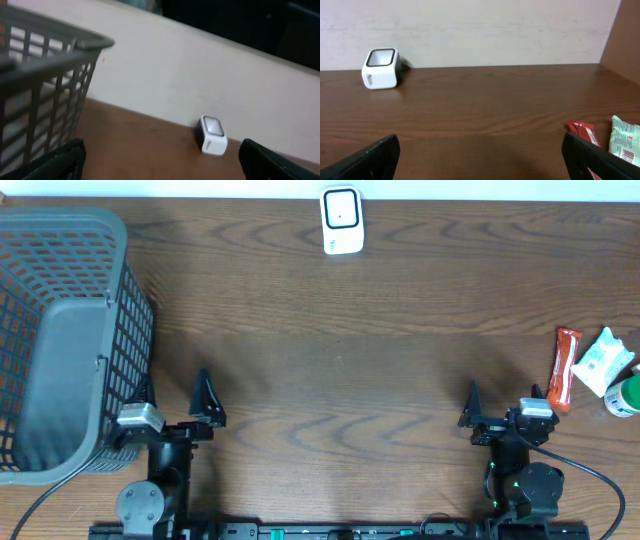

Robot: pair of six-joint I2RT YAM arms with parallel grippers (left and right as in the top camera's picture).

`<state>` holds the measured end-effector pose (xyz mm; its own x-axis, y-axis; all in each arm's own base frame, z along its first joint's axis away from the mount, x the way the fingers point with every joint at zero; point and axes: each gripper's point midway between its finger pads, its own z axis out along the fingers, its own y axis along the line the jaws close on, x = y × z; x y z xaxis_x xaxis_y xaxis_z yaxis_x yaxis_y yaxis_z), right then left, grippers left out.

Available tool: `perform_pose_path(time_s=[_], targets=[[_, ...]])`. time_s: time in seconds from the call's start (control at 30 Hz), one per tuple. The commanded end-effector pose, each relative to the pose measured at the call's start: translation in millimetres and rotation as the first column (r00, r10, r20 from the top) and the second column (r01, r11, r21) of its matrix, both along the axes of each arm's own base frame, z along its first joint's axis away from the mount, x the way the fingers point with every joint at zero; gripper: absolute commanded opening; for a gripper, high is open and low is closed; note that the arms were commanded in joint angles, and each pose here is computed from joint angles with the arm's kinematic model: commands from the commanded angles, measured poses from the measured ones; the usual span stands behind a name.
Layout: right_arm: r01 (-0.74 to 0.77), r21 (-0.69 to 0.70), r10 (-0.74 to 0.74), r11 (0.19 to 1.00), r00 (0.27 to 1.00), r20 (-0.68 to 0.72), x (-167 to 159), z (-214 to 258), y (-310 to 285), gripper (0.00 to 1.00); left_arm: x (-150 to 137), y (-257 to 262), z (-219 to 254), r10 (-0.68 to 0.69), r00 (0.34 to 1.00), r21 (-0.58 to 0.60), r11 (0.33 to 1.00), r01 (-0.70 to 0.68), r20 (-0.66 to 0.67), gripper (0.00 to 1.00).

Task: Scan the item barcode

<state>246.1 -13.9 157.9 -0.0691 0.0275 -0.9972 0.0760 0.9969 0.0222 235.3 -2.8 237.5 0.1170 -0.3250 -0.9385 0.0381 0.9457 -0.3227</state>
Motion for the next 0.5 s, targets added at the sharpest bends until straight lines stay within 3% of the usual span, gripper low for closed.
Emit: perform_pose_path(time_s=[0.0,0.47], targets=[[0.017,0.013,-0.017,1.0,1.0,0.002,-1,0,-3,0.99,4,6,-21,0.04,0.999,0.0,0.999,-0.04,-0.035,0.98],[0.017,0.013,-0.017,1.0,1.0,0.002,-1,0,-3,0.99,8,28,-86,0.17,0.962,0.039,0.986,-0.165,-0.214,0.98]])
